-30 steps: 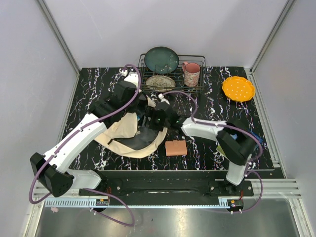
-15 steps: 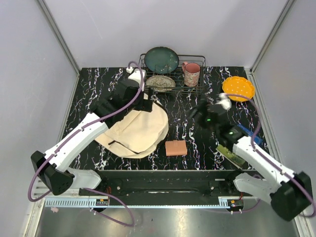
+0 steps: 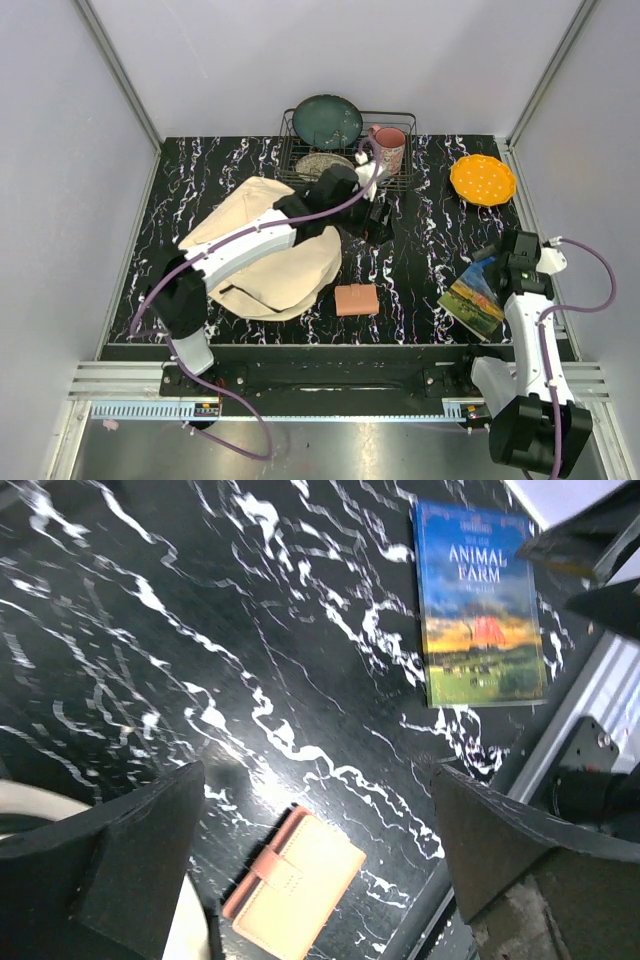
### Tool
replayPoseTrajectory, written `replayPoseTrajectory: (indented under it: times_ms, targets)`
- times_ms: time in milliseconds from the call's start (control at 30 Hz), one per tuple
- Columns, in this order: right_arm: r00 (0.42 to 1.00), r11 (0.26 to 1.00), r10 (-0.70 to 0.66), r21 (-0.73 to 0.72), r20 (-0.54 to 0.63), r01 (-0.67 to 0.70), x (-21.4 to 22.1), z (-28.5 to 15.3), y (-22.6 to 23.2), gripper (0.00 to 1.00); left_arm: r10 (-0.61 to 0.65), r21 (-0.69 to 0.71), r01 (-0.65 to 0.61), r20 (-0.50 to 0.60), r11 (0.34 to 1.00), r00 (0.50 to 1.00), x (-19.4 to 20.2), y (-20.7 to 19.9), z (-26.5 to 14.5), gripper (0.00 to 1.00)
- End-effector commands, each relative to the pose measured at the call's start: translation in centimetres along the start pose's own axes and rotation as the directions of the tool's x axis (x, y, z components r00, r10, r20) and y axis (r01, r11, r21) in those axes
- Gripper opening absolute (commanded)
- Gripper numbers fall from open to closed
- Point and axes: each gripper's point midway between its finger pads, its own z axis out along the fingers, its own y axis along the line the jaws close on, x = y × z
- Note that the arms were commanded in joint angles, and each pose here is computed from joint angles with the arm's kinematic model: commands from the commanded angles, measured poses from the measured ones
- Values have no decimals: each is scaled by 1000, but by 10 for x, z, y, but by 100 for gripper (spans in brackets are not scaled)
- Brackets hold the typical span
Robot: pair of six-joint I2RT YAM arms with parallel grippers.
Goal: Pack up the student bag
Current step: Place the book in the student bag, then pick up the book from the center of the board.
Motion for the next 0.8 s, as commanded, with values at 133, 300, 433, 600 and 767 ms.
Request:
replayPoseTrajectory:
  times_ms: [133,300,433,600,767]
  targets:
    - [994,965,51,253,93,-73,-27,1,-54,100,29,224,-35,30,974,999,-19,-46,13,99]
    - [992,931,107,341,73,-125,-32,16,-73,100,21,215,-22,7,976,1000,-7,-41,15,99]
    - [981,921,180,336,74,-194,-33,29,-80,100,6,221,-5,-3,975,1000,-2,-41,18,99]
    - [980,919,199,346,9,-190,-21,55,-87,100,6,227,-3,-14,974,1000,0,-41,19,99]
    - [974,942,226,259,-16,-214,-10,76,-76,100,12,227,-9,-12,974,1000,-1,-42,23,99]
